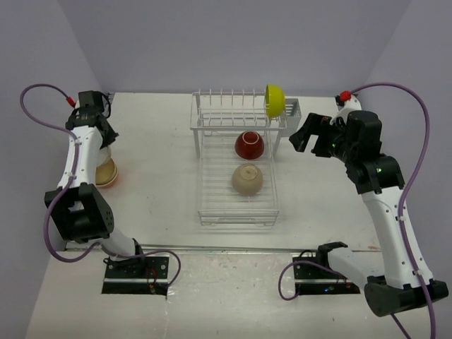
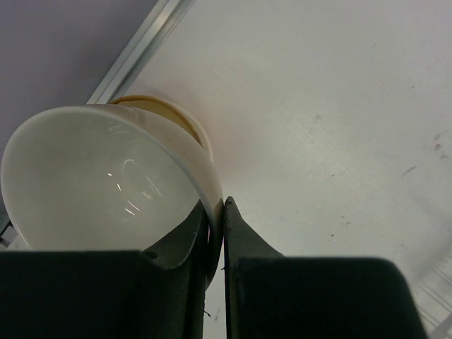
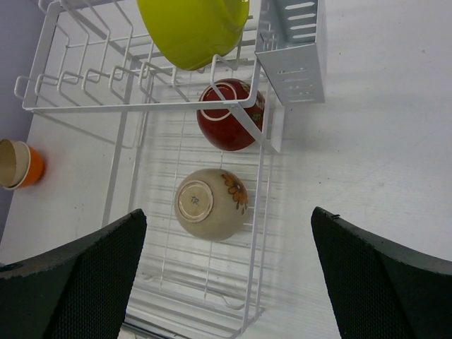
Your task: Unload the bowls from the dish rack
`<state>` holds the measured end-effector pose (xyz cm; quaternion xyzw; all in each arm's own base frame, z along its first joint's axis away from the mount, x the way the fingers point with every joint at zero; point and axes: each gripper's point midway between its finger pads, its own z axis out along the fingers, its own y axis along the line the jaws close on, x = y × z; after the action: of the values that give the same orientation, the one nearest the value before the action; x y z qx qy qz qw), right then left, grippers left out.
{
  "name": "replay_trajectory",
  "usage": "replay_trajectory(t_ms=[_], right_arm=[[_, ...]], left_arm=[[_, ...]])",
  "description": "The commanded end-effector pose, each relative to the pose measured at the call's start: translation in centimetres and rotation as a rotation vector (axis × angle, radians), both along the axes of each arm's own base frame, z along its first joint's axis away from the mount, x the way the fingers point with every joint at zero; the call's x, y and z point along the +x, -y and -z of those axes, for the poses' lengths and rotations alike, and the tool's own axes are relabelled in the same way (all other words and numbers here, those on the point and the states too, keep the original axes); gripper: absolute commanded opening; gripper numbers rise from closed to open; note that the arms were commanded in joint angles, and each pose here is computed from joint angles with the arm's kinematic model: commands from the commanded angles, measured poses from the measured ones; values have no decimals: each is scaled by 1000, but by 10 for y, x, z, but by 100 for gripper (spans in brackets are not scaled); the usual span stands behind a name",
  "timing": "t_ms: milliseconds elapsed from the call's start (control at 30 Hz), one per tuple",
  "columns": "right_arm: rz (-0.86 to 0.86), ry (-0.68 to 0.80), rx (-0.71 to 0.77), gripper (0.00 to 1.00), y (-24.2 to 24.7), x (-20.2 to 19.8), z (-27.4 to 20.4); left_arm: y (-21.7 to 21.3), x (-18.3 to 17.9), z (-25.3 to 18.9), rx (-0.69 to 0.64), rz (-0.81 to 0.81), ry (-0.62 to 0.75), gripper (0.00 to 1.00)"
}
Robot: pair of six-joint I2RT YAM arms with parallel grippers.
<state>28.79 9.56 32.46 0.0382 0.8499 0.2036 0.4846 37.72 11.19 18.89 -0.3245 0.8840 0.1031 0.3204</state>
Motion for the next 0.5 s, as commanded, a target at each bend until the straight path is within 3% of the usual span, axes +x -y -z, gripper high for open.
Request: replay_trajectory(t_ms=[0, 200, 467], right_arm=[[-20, 20, 24, 99, -6, 2, -8], [-24, 22, 19, 99, -7, 2, -10], [-21, 29, 16, 99, -6, 2, -10]], left_arm=[[-33, -12, -18, 114, -66, 63, 0], [-45, -25, 17, 78, -85, 4, 0], [-45, -9, 28, 53, -72, 3, 0]])
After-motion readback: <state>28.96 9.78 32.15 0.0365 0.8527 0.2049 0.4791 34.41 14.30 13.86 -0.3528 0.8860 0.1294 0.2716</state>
